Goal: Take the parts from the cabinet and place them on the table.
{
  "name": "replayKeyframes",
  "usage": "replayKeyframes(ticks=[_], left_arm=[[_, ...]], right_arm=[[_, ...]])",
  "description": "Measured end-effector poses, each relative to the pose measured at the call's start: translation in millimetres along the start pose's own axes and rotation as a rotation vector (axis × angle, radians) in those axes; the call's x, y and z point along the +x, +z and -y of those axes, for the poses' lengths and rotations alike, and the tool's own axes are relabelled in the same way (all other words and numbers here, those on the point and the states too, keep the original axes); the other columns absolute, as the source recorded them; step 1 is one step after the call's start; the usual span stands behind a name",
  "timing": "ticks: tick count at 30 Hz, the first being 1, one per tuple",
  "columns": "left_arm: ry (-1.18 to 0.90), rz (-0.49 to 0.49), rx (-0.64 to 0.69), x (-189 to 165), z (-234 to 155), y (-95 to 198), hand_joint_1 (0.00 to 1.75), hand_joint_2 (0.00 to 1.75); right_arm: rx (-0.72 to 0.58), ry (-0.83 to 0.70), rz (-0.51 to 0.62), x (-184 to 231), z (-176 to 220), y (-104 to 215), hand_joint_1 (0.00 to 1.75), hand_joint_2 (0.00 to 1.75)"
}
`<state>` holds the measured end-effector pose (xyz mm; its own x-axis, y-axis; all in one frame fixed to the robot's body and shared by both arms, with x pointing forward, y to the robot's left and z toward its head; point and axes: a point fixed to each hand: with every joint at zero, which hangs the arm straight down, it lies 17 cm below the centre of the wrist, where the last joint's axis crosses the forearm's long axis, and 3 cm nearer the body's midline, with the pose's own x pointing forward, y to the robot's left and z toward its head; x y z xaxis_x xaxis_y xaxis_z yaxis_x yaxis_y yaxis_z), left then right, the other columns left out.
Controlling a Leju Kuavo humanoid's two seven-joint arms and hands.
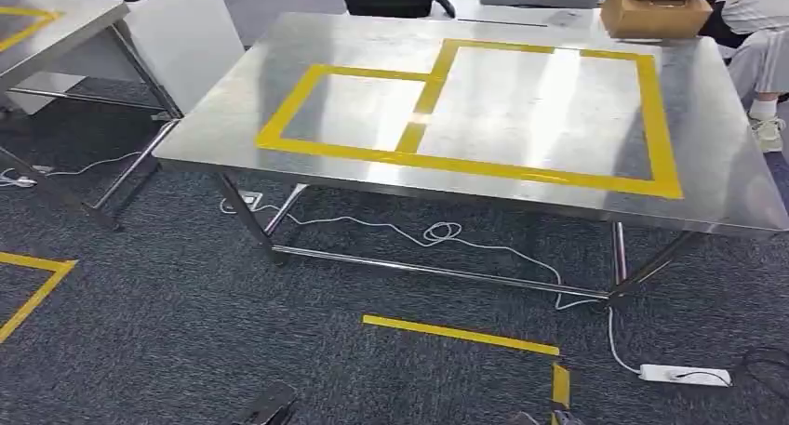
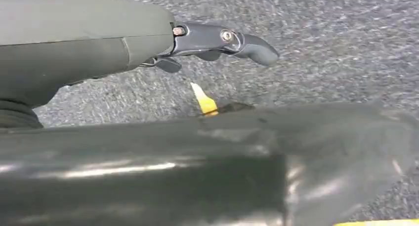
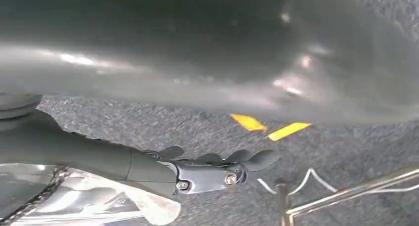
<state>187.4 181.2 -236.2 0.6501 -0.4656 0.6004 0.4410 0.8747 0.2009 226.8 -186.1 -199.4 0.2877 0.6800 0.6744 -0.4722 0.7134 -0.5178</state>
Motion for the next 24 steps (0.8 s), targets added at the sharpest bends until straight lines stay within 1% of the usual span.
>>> replayKeyframes(ticks=[24], left_arm=[[0.025, 0.004, 0.012, -3.9, 3.5, 3.3, 0.0, 0.0]], right_arm=[[0.001, 0.007, 0.002, 0.1, 5.3, -3.3, 0.0, 0.0]])
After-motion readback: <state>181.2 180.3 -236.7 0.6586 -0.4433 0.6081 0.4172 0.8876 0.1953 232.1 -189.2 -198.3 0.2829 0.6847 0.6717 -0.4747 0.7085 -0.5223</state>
